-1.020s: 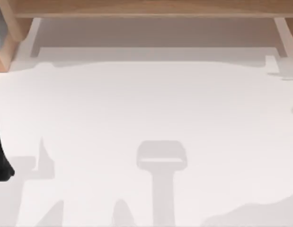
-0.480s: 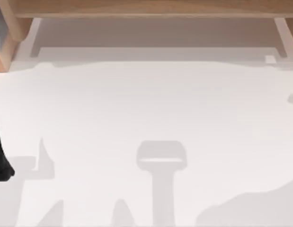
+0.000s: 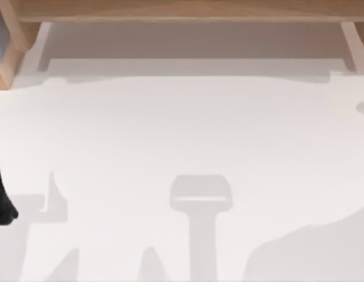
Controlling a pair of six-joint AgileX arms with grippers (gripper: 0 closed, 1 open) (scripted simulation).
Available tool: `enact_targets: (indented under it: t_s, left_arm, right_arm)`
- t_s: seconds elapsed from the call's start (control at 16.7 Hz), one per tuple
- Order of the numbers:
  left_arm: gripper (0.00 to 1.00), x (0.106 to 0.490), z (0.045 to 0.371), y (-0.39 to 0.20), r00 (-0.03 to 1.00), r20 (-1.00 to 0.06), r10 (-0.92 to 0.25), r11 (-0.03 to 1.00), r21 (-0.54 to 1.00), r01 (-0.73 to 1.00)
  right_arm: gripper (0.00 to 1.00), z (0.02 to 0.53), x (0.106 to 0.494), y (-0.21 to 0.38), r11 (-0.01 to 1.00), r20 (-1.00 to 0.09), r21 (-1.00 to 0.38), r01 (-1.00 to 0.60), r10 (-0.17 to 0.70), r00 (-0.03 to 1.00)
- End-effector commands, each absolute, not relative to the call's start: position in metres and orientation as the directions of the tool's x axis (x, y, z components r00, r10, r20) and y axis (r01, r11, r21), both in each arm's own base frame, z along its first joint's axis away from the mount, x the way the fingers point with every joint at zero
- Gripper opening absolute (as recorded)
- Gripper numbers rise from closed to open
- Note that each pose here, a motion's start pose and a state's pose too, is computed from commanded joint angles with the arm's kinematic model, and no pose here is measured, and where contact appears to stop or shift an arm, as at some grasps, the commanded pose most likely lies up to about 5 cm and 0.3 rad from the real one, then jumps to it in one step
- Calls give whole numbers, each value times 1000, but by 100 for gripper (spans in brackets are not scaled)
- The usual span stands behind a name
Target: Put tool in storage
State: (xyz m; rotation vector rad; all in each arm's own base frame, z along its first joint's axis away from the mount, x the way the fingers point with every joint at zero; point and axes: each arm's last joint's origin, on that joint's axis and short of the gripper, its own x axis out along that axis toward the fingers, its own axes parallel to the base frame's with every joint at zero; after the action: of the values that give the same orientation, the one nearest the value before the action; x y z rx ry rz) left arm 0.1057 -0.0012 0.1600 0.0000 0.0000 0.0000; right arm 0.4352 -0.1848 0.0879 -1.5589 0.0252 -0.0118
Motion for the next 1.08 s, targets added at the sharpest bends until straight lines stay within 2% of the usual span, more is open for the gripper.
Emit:
enact_targets:
  t_s: [0.06, 0.84, 1.08]
  left_arm:
    - [100, 106, 160, -1, 1000, 0, 0, 1000, 0, 0]
    - [100, 106, 160, -1, 1000, 0, 0, 1000, 0, 0]
    - [100, 106, 160, -1, 1000, 0, 0, 1000, 0, 0]
  right_arm:
    - [0, 88, 435, -185, 12, -9, -1000, -8, -24, 1000]
    - [98, 88, 435, -185, 12, -9, -1000, -8, -24, 1000]
    - [100, 88, 435, -185, 12, -9, -1000, -8, -24, 1000]
